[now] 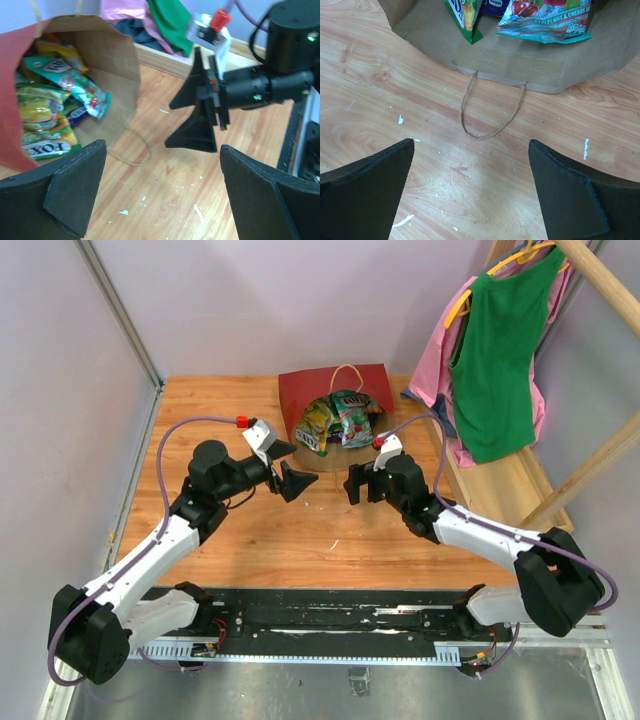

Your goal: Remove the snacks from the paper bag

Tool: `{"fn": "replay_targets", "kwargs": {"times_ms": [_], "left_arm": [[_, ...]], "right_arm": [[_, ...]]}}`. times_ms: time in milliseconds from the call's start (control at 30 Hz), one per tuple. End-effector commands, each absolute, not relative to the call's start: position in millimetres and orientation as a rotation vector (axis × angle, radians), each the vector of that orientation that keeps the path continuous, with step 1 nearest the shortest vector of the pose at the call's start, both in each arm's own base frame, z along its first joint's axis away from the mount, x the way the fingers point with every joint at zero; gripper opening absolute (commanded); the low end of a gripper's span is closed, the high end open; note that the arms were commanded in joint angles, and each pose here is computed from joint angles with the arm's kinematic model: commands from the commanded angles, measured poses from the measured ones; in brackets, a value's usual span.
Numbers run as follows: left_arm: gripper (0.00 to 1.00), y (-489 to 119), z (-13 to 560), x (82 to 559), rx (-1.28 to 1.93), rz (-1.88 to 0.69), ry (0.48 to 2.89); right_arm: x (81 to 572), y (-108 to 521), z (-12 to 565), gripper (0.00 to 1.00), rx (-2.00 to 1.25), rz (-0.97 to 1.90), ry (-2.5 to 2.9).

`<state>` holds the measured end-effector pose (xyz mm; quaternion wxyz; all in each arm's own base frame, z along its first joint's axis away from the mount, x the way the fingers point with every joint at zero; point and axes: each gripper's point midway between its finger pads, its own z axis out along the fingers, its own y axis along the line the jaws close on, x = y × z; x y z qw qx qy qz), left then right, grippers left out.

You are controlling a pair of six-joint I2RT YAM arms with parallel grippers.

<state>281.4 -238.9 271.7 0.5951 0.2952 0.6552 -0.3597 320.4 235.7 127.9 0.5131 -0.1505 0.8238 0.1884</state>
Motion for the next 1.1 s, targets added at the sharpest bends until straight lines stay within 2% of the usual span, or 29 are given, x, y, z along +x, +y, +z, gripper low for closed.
{"fn": "replay_targets", "kwargs": {"times_ms": [0, 200, 400, 733, 1067], "left_arm": [[1.0, -250.8, 279.1, 250.0, 0.865, -0.932, 1.395], [1.0, -263.4, 261.2, 216.9, 1.062, -1.08, 1.331], [1.0, -265.1, 258.7, 214.7, 1.073, -1.1, 1.321], [1.0, -259.4, 278.5, 271.1, 0.812, -0.95, 1.438], [1.0, -250.6, 301.6, 297.7, 0.654, -0.874, 1.453]], "right_arm": [[319.5, 247.3, 135.9, 0.99, -0.407, 0.469, 1.955], [319.8, 249.3, 132.5, 0.99, -0.422, 0.463, 1.966], [319.8, 250.7, 129.2, 0.99, -0.439, 0.453, 1.978], [321.4, 254.7, 123.2, 0.98, -0.477, 0.443, 2.002], [326.4, 260.1, 114.6, 0.98, -0.524, 0.416, 2.042]]}}
